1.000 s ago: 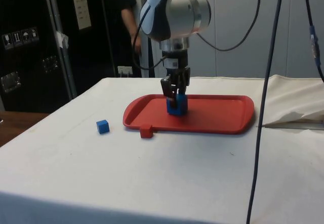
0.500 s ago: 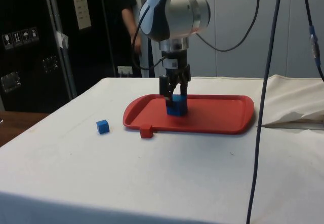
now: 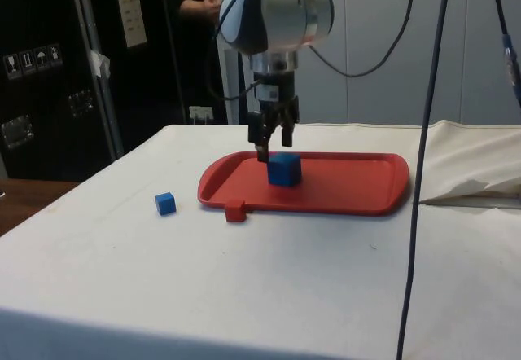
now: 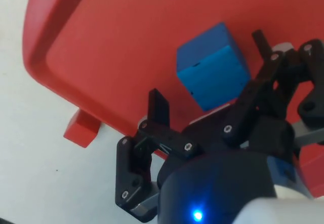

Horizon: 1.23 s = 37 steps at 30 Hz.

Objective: Pick up the largest block and place it onto the tray.

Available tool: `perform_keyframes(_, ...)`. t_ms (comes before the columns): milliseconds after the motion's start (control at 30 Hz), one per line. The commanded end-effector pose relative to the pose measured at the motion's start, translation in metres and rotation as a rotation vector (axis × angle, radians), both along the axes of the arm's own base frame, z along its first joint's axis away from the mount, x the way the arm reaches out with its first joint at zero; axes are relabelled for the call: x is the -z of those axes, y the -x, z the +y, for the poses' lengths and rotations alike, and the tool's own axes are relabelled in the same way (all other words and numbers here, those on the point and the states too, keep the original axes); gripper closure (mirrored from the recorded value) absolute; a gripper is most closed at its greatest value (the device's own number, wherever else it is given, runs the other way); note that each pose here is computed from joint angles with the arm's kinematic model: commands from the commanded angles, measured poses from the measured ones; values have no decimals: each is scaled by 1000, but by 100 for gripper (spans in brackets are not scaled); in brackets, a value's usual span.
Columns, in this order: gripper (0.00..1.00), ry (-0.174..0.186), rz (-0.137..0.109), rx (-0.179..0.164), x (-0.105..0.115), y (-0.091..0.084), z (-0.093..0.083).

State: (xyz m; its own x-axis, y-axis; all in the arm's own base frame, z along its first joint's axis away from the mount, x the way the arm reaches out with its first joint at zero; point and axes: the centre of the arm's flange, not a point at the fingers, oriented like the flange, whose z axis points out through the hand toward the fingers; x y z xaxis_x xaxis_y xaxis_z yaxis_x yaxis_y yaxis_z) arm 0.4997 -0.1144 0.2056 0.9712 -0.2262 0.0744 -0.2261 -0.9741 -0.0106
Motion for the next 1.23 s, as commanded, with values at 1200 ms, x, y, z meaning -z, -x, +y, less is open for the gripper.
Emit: perform_keyframes(1200,0,-84,-146,-29,-81,-32,-14)
